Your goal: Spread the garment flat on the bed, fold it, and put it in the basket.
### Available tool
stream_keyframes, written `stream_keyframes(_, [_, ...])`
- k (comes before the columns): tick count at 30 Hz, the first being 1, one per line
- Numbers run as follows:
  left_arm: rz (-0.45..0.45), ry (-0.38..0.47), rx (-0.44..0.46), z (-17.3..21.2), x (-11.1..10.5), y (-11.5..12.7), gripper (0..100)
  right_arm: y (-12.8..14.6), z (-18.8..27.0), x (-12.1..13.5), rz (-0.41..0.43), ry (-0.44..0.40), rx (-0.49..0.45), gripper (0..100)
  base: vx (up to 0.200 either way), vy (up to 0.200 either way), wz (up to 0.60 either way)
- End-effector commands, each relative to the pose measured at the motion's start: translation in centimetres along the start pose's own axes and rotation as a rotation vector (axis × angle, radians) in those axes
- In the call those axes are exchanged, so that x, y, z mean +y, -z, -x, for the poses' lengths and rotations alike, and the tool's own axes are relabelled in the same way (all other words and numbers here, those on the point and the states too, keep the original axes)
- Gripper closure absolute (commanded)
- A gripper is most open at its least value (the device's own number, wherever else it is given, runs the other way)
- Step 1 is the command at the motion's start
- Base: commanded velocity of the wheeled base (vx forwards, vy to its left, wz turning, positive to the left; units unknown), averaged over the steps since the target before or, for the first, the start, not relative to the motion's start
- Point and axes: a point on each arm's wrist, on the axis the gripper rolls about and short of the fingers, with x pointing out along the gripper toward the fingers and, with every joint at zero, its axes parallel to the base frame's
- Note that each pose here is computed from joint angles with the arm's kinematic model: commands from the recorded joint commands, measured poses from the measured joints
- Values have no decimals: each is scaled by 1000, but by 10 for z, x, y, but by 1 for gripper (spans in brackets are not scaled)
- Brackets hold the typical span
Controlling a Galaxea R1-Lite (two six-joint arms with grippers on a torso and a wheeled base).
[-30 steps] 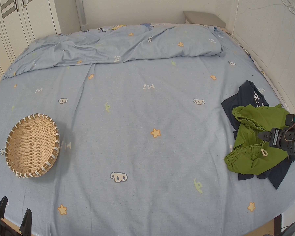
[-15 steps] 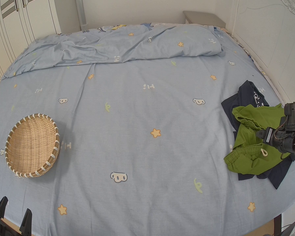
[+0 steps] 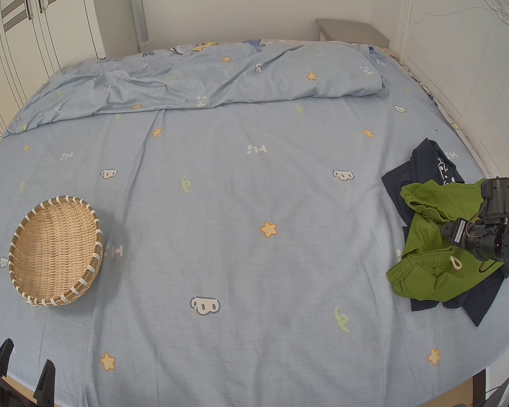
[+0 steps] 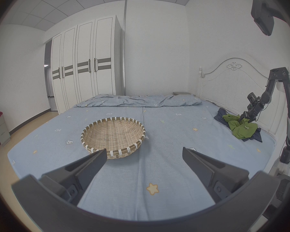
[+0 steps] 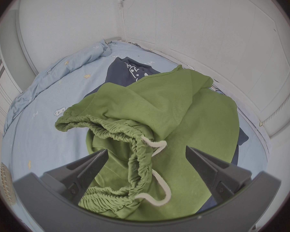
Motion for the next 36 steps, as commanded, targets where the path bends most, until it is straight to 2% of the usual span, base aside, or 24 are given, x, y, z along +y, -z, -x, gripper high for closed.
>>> stream_keyframes(1, [0, 0, 0, 0, 0, 5, 0, 1, -8, 1, 1, 7, 13, 0, 0, 0, 0])
stream_keyframes(3, [0, 0, 0, 0, 0, 5, 0, 0, -10, 2, -8, 8, 15, 0, 0, 0, 0])
stream_keyframes(4, [0, 0, 0, 0, 0, 5, 0, 1, -11, 3, -9, 8, 17, 100, 0, 0, 0])
stream_keyframes(14, [0, 0, 0, 0, 0, 5, 0, 3, -19, 6, 1, -4, 45, 100, 0, 0, 0])
stream_keyframes(17, [0, 0, 0, 0, 0, 5, 0, 0, -18, 9, 2, -41, 48, 100, 0, 0, 0])
stream_keyframes(22, [0, 0, 0, 0, 0, 5, 0, -26, -3, 25, 6, -176, 44, 100, 0, 0, 0])
stream_keyframes(23, [0, 0, 0, 0, 0, 5, 0, -26, -3, 25, 6, -176, 44, 100, 0, 0, 0])
stream_keyframes(25, [0, 0, 0, 0, 0, 5, 0, -53, 27, 36, 18, -273, 73, 100, 0, 0, 0])
stream_keyframes(26, [0, 0, 0, 0, 0, 5, 0, -53, 27, 36, 18, -273, 73, 100, 0, 0, 0])
stream_keyframes(28, [0, 0, 0, 0, 0, 5, 0, -88, 70, 53, 41, -407, 172, 100, 0, 0, 0])
stream_keyframes(31, [0, 0, 0, 0, 0, 5, 0, -103, 91, 62, 49, -482, 227, 100, 0, 0, 0])
stream_keyframes(34, [0, 0, 0, 0, 0, 5, 0, -117, 115, 78, 76, -591, 269, 100, 0, 0, 0])
stream_keyframes(36, [0, 0, 0, 0, 0, 5, 0, -117, 115, 78, 76, -591, 269, 100, 0, 0, 0])
